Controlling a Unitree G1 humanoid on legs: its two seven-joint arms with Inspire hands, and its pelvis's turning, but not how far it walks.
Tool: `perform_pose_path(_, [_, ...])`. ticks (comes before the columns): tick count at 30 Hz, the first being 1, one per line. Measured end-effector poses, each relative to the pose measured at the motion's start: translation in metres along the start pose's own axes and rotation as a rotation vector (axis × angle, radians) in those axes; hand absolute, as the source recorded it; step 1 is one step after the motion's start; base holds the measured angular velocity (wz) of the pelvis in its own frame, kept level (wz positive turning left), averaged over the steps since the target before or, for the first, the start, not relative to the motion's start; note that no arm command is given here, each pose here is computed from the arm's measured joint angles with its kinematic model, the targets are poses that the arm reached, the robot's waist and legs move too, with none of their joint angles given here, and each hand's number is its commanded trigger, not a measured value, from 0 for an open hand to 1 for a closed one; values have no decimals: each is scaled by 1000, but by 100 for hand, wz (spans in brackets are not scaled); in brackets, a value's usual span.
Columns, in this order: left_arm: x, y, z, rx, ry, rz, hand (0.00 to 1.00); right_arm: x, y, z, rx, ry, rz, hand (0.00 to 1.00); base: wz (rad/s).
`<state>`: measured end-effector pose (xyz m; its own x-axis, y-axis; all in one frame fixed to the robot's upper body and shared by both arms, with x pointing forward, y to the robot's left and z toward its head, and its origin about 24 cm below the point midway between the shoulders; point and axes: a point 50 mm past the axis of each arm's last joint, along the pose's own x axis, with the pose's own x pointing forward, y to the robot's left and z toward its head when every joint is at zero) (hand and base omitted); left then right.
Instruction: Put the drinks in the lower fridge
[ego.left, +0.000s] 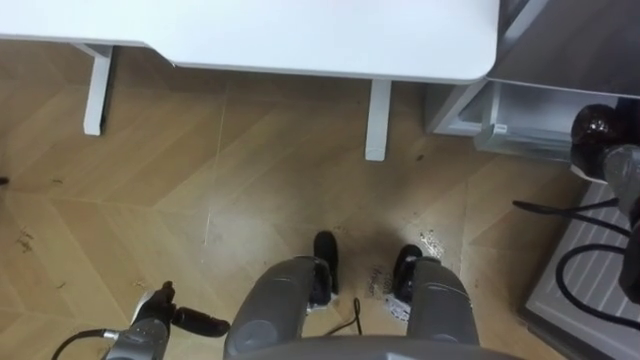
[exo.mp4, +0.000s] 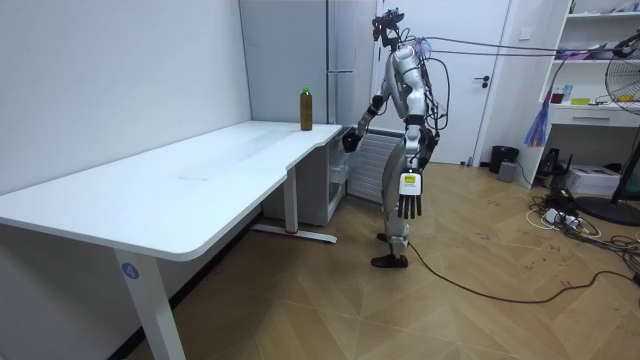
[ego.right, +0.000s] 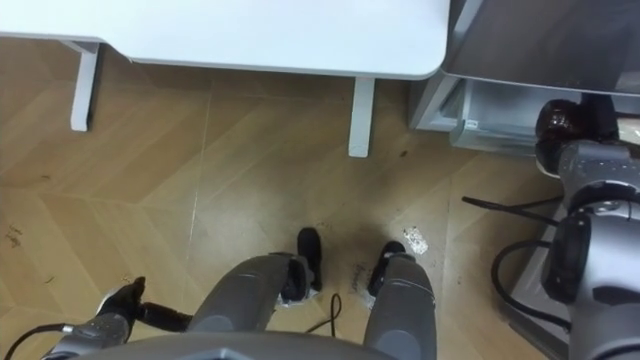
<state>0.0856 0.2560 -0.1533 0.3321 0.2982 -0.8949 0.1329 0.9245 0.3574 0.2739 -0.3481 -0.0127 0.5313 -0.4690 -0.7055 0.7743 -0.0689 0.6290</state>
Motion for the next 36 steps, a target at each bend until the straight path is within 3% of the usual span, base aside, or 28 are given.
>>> perform_pose_path(16, [0, -1, 2, -2, -29, -18, 0, -1, 3, 5, 5, -30, 5, 100, 0])
perform_pose_path(17, [0, -1, 2, -2, -28, -19, 0, -1, 3, 5, 5, -30, 5, 0, 0])
perform_pose_path(36, [0, -2, -1, -2, -18, -44, 0, -1, 0, 8, 17, -36, -39, 0, -1])
